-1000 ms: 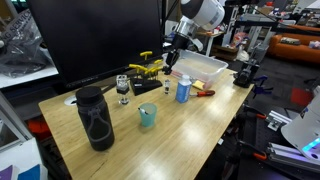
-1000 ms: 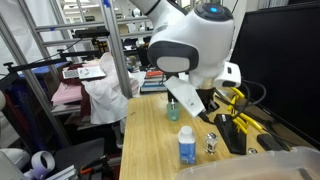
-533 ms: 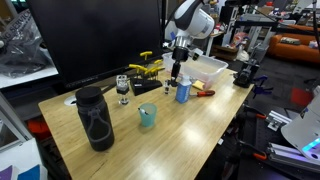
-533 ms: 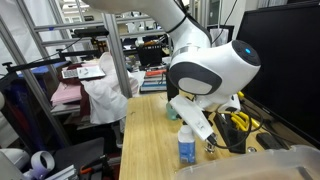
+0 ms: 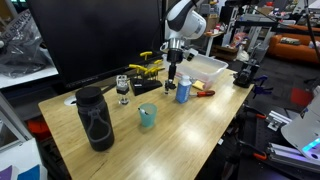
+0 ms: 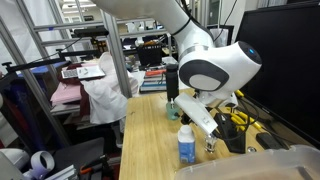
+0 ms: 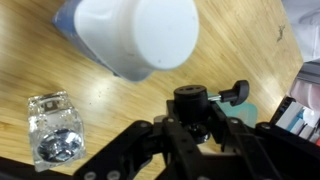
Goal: Take the black object out of the clear container on the right and put it on the left side of the table
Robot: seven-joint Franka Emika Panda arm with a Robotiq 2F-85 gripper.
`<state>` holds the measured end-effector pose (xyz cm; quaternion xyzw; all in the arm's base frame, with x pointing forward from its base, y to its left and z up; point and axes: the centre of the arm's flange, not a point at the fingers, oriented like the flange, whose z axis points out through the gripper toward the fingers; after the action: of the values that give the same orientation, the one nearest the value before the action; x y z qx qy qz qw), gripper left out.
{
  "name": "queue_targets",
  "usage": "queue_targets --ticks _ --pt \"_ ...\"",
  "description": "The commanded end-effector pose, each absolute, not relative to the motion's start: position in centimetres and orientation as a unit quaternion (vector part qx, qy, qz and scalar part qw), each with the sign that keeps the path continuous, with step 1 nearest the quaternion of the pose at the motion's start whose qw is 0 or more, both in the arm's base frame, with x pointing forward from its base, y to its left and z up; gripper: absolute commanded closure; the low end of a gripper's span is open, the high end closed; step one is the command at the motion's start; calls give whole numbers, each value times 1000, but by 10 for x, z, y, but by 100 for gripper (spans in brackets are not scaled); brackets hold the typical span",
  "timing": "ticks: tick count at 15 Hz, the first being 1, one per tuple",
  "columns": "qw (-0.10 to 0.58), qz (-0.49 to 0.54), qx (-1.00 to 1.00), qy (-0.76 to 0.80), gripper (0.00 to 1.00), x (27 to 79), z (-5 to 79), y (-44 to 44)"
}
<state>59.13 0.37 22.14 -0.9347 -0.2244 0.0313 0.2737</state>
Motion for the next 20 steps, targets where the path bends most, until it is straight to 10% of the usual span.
queue_targets --ticks 1,2,3,10,11,20 --pt "256 36 -939 -225 91 610 212 17" --pt "252 34 -942 -221 91 612 212 19" --pt "263 36 -937 -226 66 602 210 19" --pt "258 33 -940 -222 66 608 209 19" --pt "258 33 -940 -222 91 608 209 19" --pt "159 107 -951 -244 91 610 177 95"
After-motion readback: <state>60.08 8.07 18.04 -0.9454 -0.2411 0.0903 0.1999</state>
